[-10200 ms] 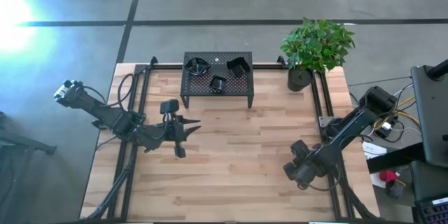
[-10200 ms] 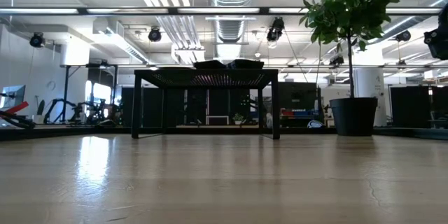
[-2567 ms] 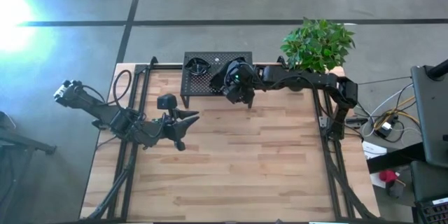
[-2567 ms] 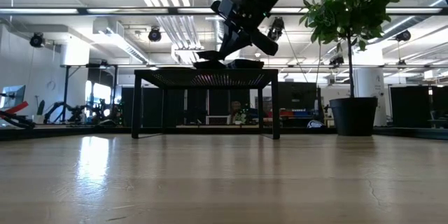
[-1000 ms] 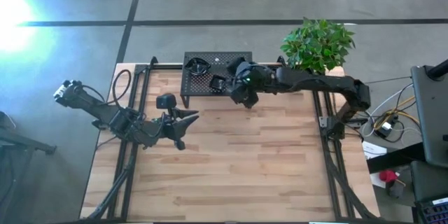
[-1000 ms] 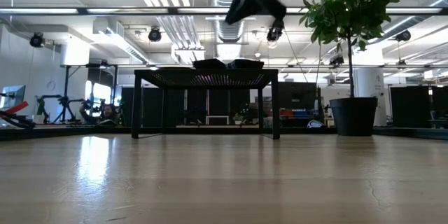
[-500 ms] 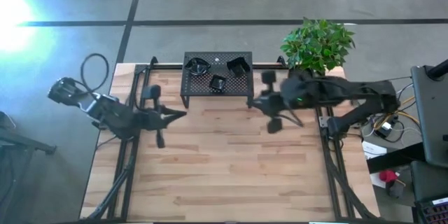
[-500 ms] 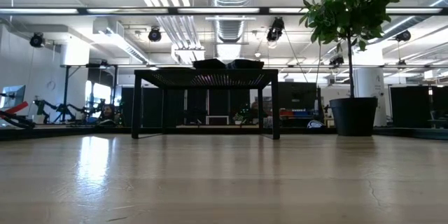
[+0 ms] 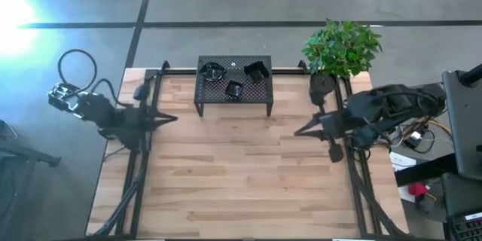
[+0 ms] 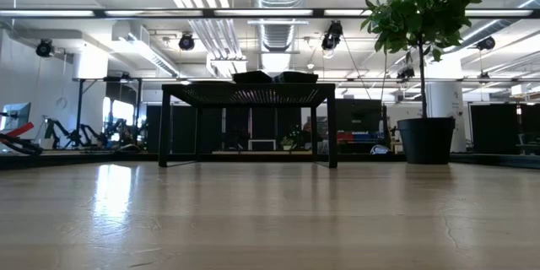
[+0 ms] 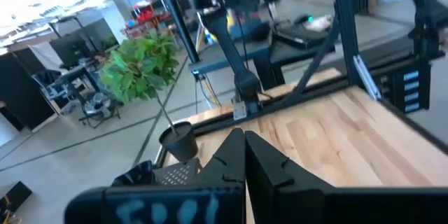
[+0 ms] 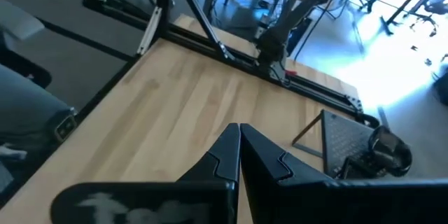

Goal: Pick & Place Mini shaped plates
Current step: Return to Home Position

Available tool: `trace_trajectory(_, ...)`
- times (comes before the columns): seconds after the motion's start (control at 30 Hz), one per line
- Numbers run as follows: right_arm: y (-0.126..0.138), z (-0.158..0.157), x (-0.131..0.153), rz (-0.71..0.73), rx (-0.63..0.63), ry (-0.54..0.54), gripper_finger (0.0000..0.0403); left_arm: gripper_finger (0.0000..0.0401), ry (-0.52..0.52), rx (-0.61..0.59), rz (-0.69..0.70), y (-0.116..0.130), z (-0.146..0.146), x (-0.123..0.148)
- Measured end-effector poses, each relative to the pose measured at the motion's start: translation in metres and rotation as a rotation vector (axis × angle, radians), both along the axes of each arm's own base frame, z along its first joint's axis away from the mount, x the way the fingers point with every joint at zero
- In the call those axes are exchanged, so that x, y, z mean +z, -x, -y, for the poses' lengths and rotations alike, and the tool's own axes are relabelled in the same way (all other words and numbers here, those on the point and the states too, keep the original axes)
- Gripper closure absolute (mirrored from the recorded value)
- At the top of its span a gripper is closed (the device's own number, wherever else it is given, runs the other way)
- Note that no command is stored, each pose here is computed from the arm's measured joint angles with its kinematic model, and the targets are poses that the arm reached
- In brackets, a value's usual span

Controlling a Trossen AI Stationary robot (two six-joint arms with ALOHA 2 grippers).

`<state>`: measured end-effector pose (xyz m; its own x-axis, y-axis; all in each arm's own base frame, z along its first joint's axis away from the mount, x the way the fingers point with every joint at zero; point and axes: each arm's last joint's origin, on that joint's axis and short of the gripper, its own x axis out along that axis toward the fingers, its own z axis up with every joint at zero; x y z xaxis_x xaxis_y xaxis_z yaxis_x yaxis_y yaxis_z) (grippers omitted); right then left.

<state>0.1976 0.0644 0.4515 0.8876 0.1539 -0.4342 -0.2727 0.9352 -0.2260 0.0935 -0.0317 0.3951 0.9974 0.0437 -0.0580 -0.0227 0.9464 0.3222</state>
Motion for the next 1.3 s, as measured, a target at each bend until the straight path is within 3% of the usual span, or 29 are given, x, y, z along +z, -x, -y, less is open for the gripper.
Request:
trace_trajectory(0.37,0.036,0.011,-0.025,0.088,-0.026,-0.131,0.0394,0.0401,0.109,0.001,0.155,0.039,-0.020,-0.025)
trace_trajectory(0.5,0.053,0.015,-0.034,0.129,0.032,-0.179,0.0394,0.0401,0.125,-0.004,0.180,0.049,-0.025,-0.036)
trace_trajectory(0.97,0.112,0.036,-0.062,0.331,0.056,-0.260,0.0394,0.0401,0.198,-0.034,0.348,0.093,-0.047,-0.055)
trace_trajectory(1.3,0.150,0.049,-0.074,0.483,0.066,-0.307,0.0394,0.0401,0.168,-0.047,0.363,0.098,-0.048,-0.052)
